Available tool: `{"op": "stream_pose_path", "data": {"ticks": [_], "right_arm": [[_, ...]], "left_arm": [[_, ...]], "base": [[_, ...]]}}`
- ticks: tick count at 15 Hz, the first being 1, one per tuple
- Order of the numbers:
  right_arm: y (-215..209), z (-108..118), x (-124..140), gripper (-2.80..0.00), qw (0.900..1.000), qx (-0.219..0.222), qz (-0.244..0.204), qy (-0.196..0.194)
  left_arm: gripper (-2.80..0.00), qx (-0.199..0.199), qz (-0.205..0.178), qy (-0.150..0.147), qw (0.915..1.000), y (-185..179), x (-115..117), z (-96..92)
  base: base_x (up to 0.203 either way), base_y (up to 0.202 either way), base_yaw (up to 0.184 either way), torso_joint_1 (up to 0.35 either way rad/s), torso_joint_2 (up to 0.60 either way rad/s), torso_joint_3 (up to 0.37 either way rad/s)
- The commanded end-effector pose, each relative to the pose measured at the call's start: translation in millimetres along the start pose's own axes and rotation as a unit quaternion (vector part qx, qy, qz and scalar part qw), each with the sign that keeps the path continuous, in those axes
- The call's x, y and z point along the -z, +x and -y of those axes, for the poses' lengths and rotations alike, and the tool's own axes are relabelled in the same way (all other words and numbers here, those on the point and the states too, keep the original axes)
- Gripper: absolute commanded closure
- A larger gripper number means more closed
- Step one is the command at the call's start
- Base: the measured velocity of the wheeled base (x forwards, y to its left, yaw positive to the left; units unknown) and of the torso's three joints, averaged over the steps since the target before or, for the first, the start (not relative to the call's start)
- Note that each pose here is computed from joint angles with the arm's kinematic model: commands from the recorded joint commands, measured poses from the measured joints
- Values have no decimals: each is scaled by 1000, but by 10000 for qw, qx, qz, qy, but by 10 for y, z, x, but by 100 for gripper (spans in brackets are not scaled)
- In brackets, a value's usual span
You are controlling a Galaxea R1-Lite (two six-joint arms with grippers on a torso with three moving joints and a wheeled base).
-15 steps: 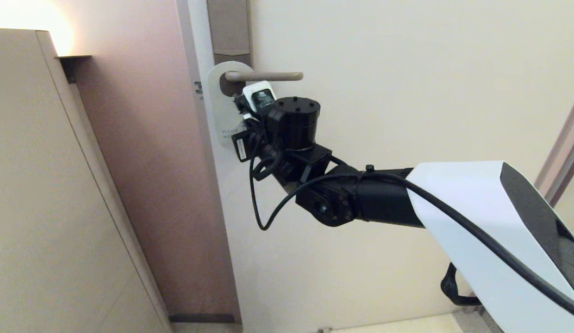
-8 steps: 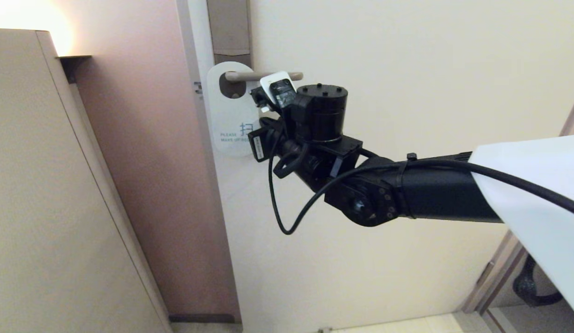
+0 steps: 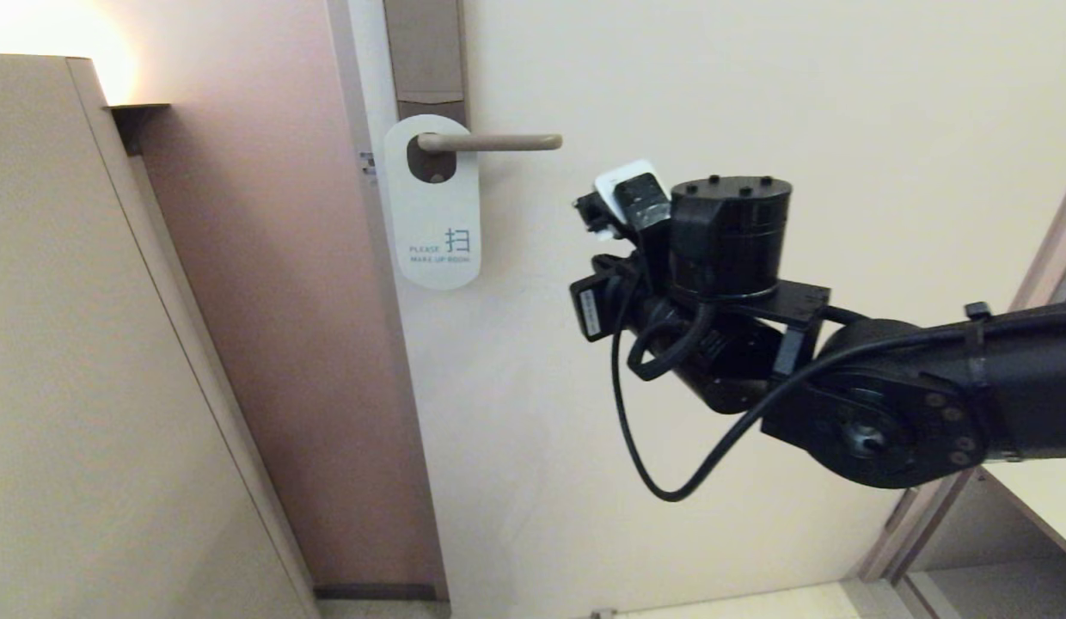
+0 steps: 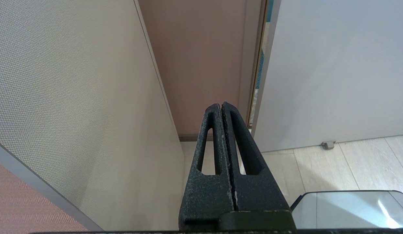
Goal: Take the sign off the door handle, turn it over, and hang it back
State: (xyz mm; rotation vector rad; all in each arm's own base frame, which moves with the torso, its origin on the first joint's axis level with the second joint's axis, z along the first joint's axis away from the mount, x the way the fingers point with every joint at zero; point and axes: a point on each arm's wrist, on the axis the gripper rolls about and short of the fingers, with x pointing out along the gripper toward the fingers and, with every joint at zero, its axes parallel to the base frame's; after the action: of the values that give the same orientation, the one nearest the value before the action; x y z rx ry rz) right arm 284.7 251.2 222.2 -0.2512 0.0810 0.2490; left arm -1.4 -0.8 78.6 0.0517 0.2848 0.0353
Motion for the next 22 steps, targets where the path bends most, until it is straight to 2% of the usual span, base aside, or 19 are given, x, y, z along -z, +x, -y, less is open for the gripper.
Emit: {"op": "stream_pose_path", "data": {"ticks": [1, 7, 11, 14, 17, 20, 22], "right_arm": [[-268, 303, -104, 0, 9994, 295, 109, 107], [-951, 1151, 235, 0, 9915, 1266, -270, 132], [-1331, 1625, 471, 0, 9722, 2277, -483, 236], [-1705, 1687, 685, 0, 9666, 2488, -559, 243], [-2088, 1638, 1041, 0, 9621, 2607, -790, 148], [-2409, 1607, 1290, 0, 9582, 2734, -840, 18], [-2528, 1642, 1434, 0, 9507, 2951, -952, 23]], "left_arm": [[0, 3, -7, 4, 10000, 1, 0, 0], [0, 2, -7, 3, 10000, 1, 0, 0], [0, 3, -7, 4, 10000, 1, 0, 0], [0, 1, -7, 3, 10000, 1, 0, 0], [0, 3, -7, 4, 10000, 1, 0, 0], [0, 3, -7, 4, 10000, 1, 0, 0], [0, 3, -7, 4, 10000, 1, 0, 0]], "base": [[0, 0, 0, 0, 0, 0], [0, 0, 0, 0, 0, 0], [0, 0, 0, 0, 0, 0], [0, 0, 0, 0, 0, 0], [0, 0, 0, 0, 0, 0], [0, 0, 0, 0, 0, 0], [0, 0, 0, 0, 0, 0]]}}
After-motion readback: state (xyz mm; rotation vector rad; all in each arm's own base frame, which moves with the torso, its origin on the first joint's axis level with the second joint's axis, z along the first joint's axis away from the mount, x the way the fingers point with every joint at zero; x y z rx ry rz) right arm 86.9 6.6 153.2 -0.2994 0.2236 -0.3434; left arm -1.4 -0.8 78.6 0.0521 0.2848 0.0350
